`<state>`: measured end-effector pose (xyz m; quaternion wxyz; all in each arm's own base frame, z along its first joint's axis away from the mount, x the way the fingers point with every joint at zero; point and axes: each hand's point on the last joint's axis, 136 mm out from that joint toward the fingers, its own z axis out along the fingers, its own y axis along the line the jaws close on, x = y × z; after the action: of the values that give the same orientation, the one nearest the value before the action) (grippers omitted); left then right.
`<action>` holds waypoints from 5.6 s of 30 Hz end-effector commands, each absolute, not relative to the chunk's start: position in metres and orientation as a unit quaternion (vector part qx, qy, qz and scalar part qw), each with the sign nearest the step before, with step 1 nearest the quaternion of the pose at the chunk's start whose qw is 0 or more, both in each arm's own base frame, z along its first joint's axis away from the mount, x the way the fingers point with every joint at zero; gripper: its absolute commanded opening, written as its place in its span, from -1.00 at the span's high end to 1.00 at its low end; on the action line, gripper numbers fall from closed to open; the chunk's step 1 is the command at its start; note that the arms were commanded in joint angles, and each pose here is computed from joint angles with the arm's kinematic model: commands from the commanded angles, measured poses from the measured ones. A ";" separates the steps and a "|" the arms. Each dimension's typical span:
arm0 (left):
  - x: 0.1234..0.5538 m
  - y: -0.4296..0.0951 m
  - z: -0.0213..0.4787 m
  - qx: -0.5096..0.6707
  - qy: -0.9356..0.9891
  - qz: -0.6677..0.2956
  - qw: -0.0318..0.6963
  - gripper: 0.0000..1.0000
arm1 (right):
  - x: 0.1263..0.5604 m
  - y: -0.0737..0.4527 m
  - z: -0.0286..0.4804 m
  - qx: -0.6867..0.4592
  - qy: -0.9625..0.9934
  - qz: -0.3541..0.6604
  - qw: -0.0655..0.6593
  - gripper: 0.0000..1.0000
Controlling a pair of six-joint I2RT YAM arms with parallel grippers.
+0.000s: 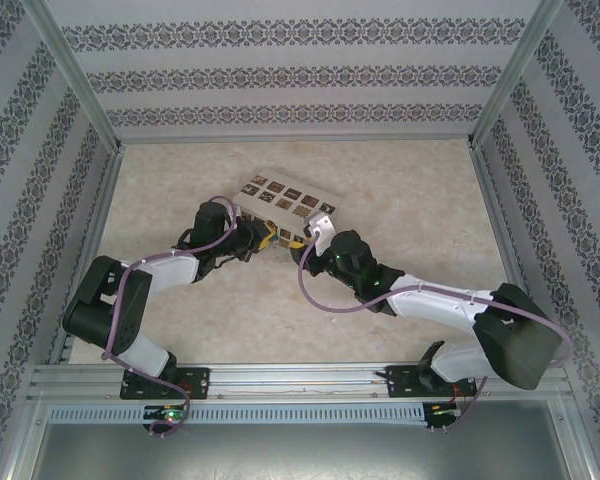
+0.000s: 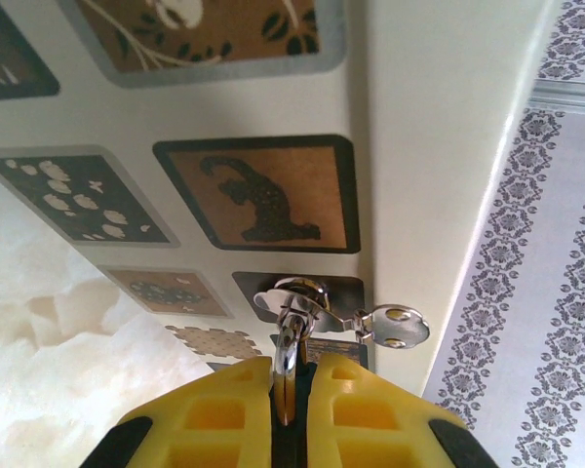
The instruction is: Unlock the padlock with the key
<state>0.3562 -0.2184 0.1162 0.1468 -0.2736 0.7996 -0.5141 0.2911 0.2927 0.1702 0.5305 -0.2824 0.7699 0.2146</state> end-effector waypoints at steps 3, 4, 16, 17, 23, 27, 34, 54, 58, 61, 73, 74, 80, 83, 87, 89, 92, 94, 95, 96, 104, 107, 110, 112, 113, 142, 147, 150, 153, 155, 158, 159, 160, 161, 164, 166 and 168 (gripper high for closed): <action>0.351 -0.226 0.147 -0.243 0.794 -0.537 0.151 0.84 | 0.291 0.286 0.188 -0.381 0.720 0.120 0.567 0.06; 0.349 -0.226 0.148 -0.247 0.793 -0.537 0.149 0.84 | 0.290 0.286 0.189 -0.394 0.712 0.112 0.570 0.04; 0.341 -0.224 0.155 -0.262 0.787 -0.542 0.132 0.94 | 0.285 0.290 0.203 -0.494 0.642 0.045 0.584 -0.97; 0.340 -0.224 0.156 -0.262 0.787 -0.542 0.133 0.94 | 0.284 0.292 0.205 -0.500 0.636 0.041 0.586 -0.97; 0.337 -0.222 0.156 -0.276 0.784 -0.541 0.127 0.95 | 0.279 0.302 0.206 -0.535 0.608 0.015 0.586 -0.96; 0.336 -0.222 0.157 -0.282 0.781 -0.544 0.121 0.95 | 0.275 0.309 0.197 -0.576 0.586 0.000 0.570 -0.88; 0.335 -0.223 0.159 -0.286 0.778 -0.547 0.114 0.97 | 0.278 0.320 0.189 -0.626 0.556 -0.030 0.546 -0.44; 0.334 -0.227 0.159 -0.298 0.763 -0.565 0.097 1.00 | 0.289 0.348 0.162 -0.664 0.547 -0.022 0.509 0.16; 0.334 -0.226 0.159 -0.297 0.764 -0.564 0.098 1.00 | 0.290 0.350 0.159 -0.662 0.552 -0.018 0.507 0.19; 0.334 -0.226 0.159 -0.297 0.765 -0.563 0.098 1.00 | 0.291 0.352 0.160 -0.658 0.555 -0.015 0.509 0.25; 0.333 -0.227 0.158 -0.297 0.765 -0.563 0.096 1.00 | 0.295 0.354 0.154 -0.652 0.565 -0.015 0.506 0.48; 0.334 -0.226 0.158 -0.297 0.765 -0.563 0.096 1.00 | 0.295 0.354 0.154 -0.651 0.565 -0.014 0.506 0.50; 0.334 -0.226 0.158 -0.298 0.764 -0.564 0.097 1.00 | 0.296 0.356 0.156 -0.643 0.571 -0.009 0.510 0.56; 0.334 -0.226 0.158 -0.299 0.764 -0.563 0.097 1.00 | 0.296 0.357 0.156 -0.641 0.573 -0.006 0.511 0.60; 0.333 -0.226 0.158 -0.299 0.764 -0.564 0.095 1.00 | 0.296 0.358 0.157 -0.638 0.574 -0.004 0.514 0.63; 0.334 -0.227 0.158 -0.298 0.764 -0.564 0.096 1.00 | 0.295 0.359 0.157 -0.638 0.574 -0.003 0.513 0.65; 0.333 -0.227 0.159 -0.297 0.764 -0.565 0.095 1.00 | 0.295 0.359 0.157 -0.637 0.575 -0.003 0.514 0.66; 0.333 -0.227 0.159 -0.297 0.764 -0.565 0.096 1.00 | 0.295 0.360 0.156 -0.637 0.575 -0.002 0.514 0.67; 0.333 -0.226 0.158 -0.297 0.764 -0.564 0.095 1.00 | 0.295 0.361 0.156 -0.636 0.576 -0.001 0.514 0.67; 0.333 -0.227 0.158 -0.297 0.764 -0.564 0.095 1.00 | 0.295 0.361 0.156 -0.635 0.576 0.000 0.514 0.67; 0.332 -0.226 0.157 -0.298 0.764 -0.565 0.096 1.00 | 0.297 0.367 0.154 -0.632 0.579 0.003 0.514 0.76; 0.332 -0.226 0.158 -0.298 0.764 -0.565 0.096 1.00 | 0.297 0.367 0.153 -0.629 0.584 0.004 0.514 0.83; 0.332 -0.226 0.158 -0.298 0.764 -0.565 0.096 1.00 | 0.299 0.367 0.151 -0.625 0.588 0.003 0.513 0.94; 0.332 -0.226 0.157 -0.298 0.764 -0.564 0.095 1.00 | 0.300 0.366 0.150 -0.623 0.590 0.001 0.513 0.99; 0.332 -0.226 0.157 -0.299 0.764 -0.564 0.095 1.00 | 0.300 0.366 0.150 -0.622 0.591 0.000 0.514 1.00; 0.332 -0.227 0.148 -0.298 0.768 -0.560 0.089 1.00 | 0.324 0.373 0.174 -0.361 0.721 0.169 0.567 1.00; 0.331 -0.227 0.143 -0.298 0.771 -0.556 0.088 1.00 | 0.327 0.368 0.170 -0.301 0.742 0.204 0.563 1.00; 0.331 -0.227 0.137 -0.299 0.774 -0.552 0.086 1.00 | 0.329 0.366 0.162 -0.259 0.759 0.227 0.553 1.00; 0.331 -0.227 0.134 -0.299 0.775 -0.550 0.085 1.00 | 0.330 0.364 0.150 -0.224 0.771 0.245 0.543 1.00; 0.332 -0.228 0.131 -0.299 0.775 -0.550 0.084 1.00 | 0.332 0.362 0.144 -0.202 0.778 0.252 0.540 1.00; 0.333 -0.230 0.127 -0.299 0.776 -0.549 0.081 1.00 | 0.333 0.360 0.137 -0.180 0.784 0.257 0.535 1.00; 0.333 -0.230 0.125 -0.300 0.776 -0.549 0.079 1.00 | 0.334 0.359 0.135 -0.174 0.787 0.257 0.534 1.00; 0.334 -0.230 0.125 -0.300 0.775 -0.550 0.079 1.00 | 0.334 0.357 0.132 -0.170 0.789 0.255 0.533 1.00; 0.334 -0.231 0.124 -0.300 0.775 -0.550 0.079 1.00 | 0.334 0.357 0.130 -0.169 0.791 0.253 0.530 1.00; 0.337 -0.232 0.119 -0.303 0.775 -0.549 0.080 1.00 | 0.335 0.354 0.120 -0.166 0.797 0.245 0.526 1.00; 0.339 -0.232 0.116 -0.305 0.775 -0.548 0.080 1.00 | 0.334 0.352 0.114 -0.165 0.800 0.240 0.524 1.00; 0.339 -0.233 0.111 -0.304 0.777 -0.545 0.077 0.97 | 0.333 0.351 0.107 -0.167 0.803 0.236 0.521 1.00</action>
<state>0.3557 -0.2060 0.0986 0.1083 -0.3680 0.7734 -0.5047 0.3189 0.3595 0.1038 0.4952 -0.2176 0.8060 0.2404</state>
